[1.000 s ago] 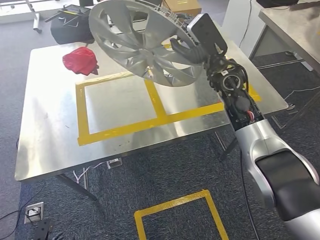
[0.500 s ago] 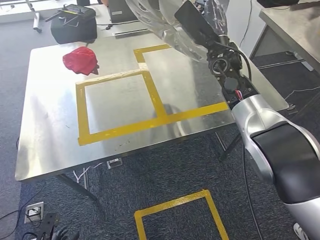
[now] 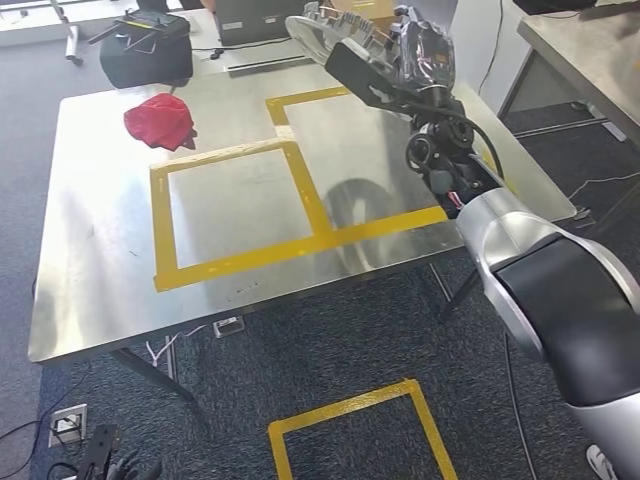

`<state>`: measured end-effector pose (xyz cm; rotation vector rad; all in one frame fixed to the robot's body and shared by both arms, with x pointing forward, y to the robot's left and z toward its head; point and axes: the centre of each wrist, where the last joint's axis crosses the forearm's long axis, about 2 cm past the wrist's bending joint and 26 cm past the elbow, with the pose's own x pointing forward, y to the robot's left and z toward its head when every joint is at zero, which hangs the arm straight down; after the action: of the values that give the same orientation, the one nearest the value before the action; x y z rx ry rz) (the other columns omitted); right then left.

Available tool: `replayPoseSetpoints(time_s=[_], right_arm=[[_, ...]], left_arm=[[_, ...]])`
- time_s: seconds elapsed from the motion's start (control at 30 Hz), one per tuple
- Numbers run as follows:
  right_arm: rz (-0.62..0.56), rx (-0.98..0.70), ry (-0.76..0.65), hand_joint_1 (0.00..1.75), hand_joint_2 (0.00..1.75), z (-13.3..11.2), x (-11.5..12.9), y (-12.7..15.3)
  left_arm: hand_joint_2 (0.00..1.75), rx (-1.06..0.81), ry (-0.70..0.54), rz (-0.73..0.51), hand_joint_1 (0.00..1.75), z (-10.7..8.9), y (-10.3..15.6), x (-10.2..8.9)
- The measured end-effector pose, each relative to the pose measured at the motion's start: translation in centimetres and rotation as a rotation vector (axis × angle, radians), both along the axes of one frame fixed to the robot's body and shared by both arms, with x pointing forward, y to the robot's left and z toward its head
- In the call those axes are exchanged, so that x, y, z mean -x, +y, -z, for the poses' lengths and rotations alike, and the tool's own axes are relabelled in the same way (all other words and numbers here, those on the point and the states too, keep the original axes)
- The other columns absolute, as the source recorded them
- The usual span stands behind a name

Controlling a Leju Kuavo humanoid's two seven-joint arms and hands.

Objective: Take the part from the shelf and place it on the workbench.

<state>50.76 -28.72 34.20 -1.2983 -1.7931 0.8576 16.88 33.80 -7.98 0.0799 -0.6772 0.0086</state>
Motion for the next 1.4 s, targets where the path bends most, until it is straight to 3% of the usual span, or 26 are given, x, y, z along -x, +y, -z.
replayPoseSetpoints(time_s=[0.27, 0.5, 0.83, 1.4], right_arm=[[0.064, 0.184, 0.117, 1.75, 1.75, 1.5, 0.0, 0.2], [0.040, 0.324, 0.334, 1.75, 1.75, 3.7, 0.3, 1.0], [0.047, 0.355, 0.542, 1.75, 1.75, 5.7, 0.6, 1.0], [0.113, 0.347, 0.658, 1.75, 1.75, 6.5, 0.7, 0.7]], left_arm=[[1.75, 0.002, -0.003, 0.001, 0.00, 0.0, -0.1, 0.0], [1.75, 0.023, -0.031, 0.023, 0.00, 0.0, -0.2, -0.2], [1.75, 0.035, -0.035, 0.048, 0.00, -0.1, -0.3, -0.3], [1.75, 0.025, -0.033, 0.077, 0.00, -0.2, -0.4, -0.6]])
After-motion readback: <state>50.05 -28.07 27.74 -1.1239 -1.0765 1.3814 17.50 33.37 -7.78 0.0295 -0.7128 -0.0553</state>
